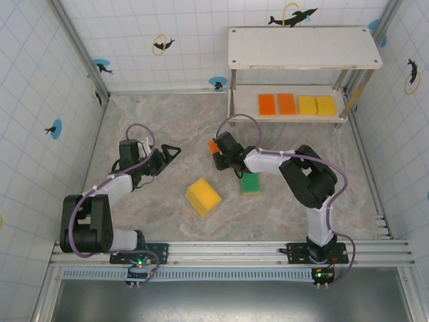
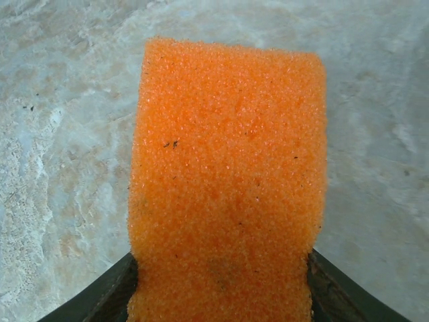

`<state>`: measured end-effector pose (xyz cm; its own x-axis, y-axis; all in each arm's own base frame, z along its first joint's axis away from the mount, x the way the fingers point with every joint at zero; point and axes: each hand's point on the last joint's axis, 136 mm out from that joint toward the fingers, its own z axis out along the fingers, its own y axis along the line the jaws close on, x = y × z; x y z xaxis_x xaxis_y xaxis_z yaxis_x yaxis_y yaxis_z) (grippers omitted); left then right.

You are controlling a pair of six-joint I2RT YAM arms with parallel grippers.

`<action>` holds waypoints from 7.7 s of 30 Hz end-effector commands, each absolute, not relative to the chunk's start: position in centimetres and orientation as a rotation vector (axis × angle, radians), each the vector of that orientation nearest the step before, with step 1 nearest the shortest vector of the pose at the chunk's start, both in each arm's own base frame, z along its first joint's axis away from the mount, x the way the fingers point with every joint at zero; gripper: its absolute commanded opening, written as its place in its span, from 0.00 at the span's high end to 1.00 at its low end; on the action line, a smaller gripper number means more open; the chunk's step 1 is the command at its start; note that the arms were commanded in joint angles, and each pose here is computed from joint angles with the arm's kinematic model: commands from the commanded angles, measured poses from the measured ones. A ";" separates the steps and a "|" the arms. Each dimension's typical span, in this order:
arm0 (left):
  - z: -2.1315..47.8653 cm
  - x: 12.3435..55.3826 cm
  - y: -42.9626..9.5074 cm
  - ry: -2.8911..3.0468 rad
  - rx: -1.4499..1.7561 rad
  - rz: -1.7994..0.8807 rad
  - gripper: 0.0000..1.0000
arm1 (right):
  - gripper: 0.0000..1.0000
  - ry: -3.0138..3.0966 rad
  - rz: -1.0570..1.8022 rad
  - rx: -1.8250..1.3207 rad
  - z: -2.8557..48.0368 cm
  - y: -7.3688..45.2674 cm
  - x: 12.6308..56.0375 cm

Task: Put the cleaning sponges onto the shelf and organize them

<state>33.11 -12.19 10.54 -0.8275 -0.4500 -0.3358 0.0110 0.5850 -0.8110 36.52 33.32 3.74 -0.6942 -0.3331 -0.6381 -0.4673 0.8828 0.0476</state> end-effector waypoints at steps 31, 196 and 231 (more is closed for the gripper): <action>9.7 33.0 -12.1 2.314 -0.335 -1.170 0.03 | 0.43 2.280 0.178 -0.251 11.1 24.3 41.1; 11.5 21.2 -14.6 2.494 -0.382 -1.214 0.02 | 0.09 2.372 0.485 -0.604 10.5 25.5 31.9; 8.7 17.8 -20.0 2.635 -0.340 -1.347 0.02 | 0.08 2.326 0.430 -0.516 12.4 23.7 31.3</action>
<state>16.92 -19.78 8.01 -0.9664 -0.2570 -0.0002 -0.1542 0.5806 -0.7994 31.43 23.98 12.08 -0.6821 -0.2604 -0.6833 -0.4862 0.8595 0.1578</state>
